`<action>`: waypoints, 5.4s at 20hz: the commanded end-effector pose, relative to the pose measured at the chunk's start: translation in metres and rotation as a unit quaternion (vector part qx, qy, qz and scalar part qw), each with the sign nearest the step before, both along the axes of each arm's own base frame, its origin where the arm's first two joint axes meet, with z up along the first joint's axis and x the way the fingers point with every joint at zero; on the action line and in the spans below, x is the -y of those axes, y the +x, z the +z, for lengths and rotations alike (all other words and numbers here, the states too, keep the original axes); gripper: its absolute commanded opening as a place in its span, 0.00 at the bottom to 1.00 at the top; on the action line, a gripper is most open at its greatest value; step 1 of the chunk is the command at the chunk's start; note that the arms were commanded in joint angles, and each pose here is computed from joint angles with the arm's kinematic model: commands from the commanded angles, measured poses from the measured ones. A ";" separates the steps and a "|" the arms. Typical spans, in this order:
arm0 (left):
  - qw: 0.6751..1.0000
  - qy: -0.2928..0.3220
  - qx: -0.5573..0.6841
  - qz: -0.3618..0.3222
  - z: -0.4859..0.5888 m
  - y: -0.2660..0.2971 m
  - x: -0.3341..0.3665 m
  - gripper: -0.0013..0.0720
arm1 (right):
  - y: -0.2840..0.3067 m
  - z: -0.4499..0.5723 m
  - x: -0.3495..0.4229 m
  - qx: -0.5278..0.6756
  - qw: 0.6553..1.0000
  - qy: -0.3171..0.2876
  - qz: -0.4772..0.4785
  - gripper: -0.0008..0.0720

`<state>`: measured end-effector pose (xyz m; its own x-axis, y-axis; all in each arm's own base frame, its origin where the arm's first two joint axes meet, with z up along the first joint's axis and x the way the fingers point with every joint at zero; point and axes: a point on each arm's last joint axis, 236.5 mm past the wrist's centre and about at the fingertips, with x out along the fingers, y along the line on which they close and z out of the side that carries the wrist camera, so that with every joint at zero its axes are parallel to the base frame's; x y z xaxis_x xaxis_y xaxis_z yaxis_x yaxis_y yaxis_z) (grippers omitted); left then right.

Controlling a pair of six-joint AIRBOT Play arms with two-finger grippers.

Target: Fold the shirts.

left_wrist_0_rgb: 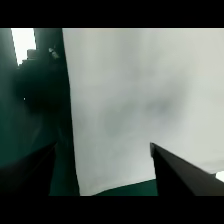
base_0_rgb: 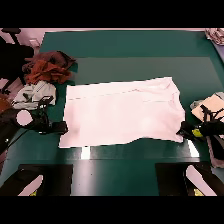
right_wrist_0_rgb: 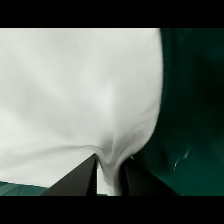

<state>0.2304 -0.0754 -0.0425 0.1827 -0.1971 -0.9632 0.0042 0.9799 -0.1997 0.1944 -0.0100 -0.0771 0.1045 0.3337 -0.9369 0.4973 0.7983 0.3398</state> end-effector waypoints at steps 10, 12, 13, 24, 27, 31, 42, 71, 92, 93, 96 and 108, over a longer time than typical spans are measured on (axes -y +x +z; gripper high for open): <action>0.995 -0.069 -0.061 0.032 -0.010 -0.026 -0.006 0.94 | 0.000 0.001 -0.001 -0.001 1.000 0.002 0.000 0.12; 0.994 -0.067 -0.086 0.026 -0.021 -0.042 -0.007 0.94 | 0.000 0.001 -0.001 0.000 1.000 0.002 0.000 0.12; 0.993 -0.068 -0.096 0.027 -0.027 -0.048 -0.006 0.94 | 0.000 0.001 -0.001 0.000 1.000 0.002 0.000 0.12; 0.993 -0.100 -0.041 0.053 -0.033 -0.024 0.005 0.66 | -0.005 0.002 -0.005 -0.010 1.000 0.010 0.004 0.12; 0.990 -0.120 -0.033 0.062 -0.029 -0.019 0.013 0.17 | -0.008 0.003 -0.007 -0.016 1.000 0.016 0.007 0.07; 0.985 -0.161 -0.016 0.066 0.009 0.001 0.029 0.05 | -0.008 0.012 -0.023 -0.014 0.998 0.053 0.017 0.05; 0.984 -0.114 0.093 0.105 0.117 0.063 -0.002 0.05 | 0.062 0.150 -0.027 0.194 0.978 -0.003 0.071 0.05; 0.934 -0.139 0.196 0.265 0.022 0.293 -0.038 0.05 | 0.330 0.082 -0.021 0.147 0.981 0.038 0.120 0.07; 0.961 -0.006 0.236 -0.146 0.099 0.284 0.117 0.36 | 0.253 0.004 0.046 0.095 0.978 0.093 0.158 1.00; 0.961 -0.006 0.230 -0.150 0.093 0.283 0.121 0.36 | 0.250 -0.001 0.047 0.103 0.977 0.102 0.159 1.00; 0.963 -0.003 0.221 -0.154 0.084 0.283 0.122 0.36 | 0.261 0.005 0.038 0.166 0.962 0.177 0.123 1.00; 0.968 -0.001 0.198 -0.152 0.048 0.288 0.124 0.33 | 0.273 0.008 -0.044 0.190 0.939 0.245 0.146 0.53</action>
<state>0.5187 -0.1985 0.0230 0.4966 -0.3068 -0.8119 0.3730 0.9201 -0.1195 0.4600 0.0169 -0.0753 0.2446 0.7804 -0.5754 0.0660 0.5787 0.8129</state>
